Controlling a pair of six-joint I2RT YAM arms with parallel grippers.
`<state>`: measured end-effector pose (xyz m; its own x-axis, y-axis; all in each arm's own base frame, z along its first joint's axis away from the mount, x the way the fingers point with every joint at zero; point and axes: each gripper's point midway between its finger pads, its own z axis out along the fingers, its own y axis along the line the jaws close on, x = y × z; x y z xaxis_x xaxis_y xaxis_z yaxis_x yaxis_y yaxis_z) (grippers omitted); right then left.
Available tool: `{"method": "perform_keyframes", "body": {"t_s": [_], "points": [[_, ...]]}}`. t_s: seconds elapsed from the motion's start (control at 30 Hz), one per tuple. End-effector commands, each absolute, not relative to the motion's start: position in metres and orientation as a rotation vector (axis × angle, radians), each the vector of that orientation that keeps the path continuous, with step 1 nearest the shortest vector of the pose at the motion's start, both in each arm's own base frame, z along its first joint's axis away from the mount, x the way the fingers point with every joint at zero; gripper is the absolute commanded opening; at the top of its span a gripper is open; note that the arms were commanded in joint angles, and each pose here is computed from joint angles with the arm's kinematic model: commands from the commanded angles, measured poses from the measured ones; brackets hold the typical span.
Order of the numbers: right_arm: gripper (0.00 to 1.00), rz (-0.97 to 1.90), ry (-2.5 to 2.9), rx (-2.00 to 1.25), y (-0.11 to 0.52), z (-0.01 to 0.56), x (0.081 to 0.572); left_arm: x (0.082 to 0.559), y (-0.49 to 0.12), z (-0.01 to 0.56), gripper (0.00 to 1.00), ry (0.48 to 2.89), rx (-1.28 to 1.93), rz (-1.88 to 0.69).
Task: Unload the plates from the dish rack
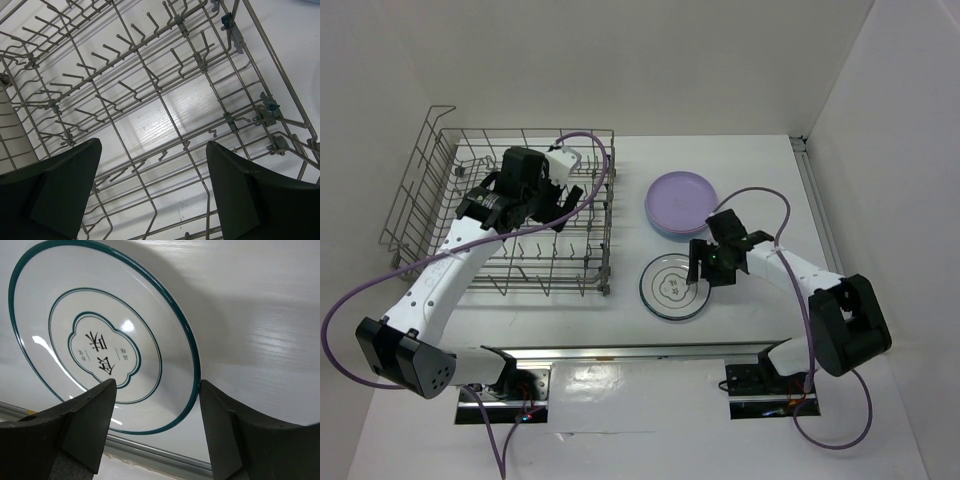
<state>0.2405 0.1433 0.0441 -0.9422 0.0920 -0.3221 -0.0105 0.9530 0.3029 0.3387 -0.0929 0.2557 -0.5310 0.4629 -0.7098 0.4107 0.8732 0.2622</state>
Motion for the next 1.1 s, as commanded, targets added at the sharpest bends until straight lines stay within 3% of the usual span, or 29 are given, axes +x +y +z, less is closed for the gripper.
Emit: {"method": "perform_keyframes", "body": {"t_s": [0.0, 0.33, 0.47, 0.53, 0.7, 0.9, 1.0, 1.07], "points": [[0.74, 0.326, 2.742, -0.037, 0.153, 0.056, 0.248, 0.34, -0.09, 0.268, 1.0, 2.152, 0.597, 0.082], [0.74, 0.141, 2.804, 0.037, 0.134, 0.049, 0.242, 0.34, -0.089, 0.265, 1.0, 2.155, 0.62, 0.093], [0.74, 0.182, 2.73, 0.07, 0.14, 0.08, 0.256, 0.343, -0.086, 0.271, 1.0, 2.14, 0.602, 0.115], [0.83, 0.208, 2.599, 0.122, 0.14, 0.117, 0.272, 0.345, -0.082, 0.275, 1.0, 2.14, 0.548, 0.139], [1.0, 0.226, 2.224, 0.277, 0.109, 0.22, 0.293, 0.358, -0.021, 0.291, 1.0, 2.111, 0.22, 0.361], [1.0, 0.102, 2.091, 0.426, 0.07, 0.261, 0.281, 0.346, 0.09, 0.316, 1.0, 2.111, -0.178, 0.511], [1.0, 0.086, 2.068, 0.742, 0.054, 0.261, 0.268, 0.323, 0.109, 0.306, 1.0, 2.159, -0.209, 0.494], [1.0, 0.067, 2.088, 0.74, 0.052, 0.259, 0.263, 0.311, 0.111, 0.294, 1.0, 2.177, -0.193, 0.513]]}}
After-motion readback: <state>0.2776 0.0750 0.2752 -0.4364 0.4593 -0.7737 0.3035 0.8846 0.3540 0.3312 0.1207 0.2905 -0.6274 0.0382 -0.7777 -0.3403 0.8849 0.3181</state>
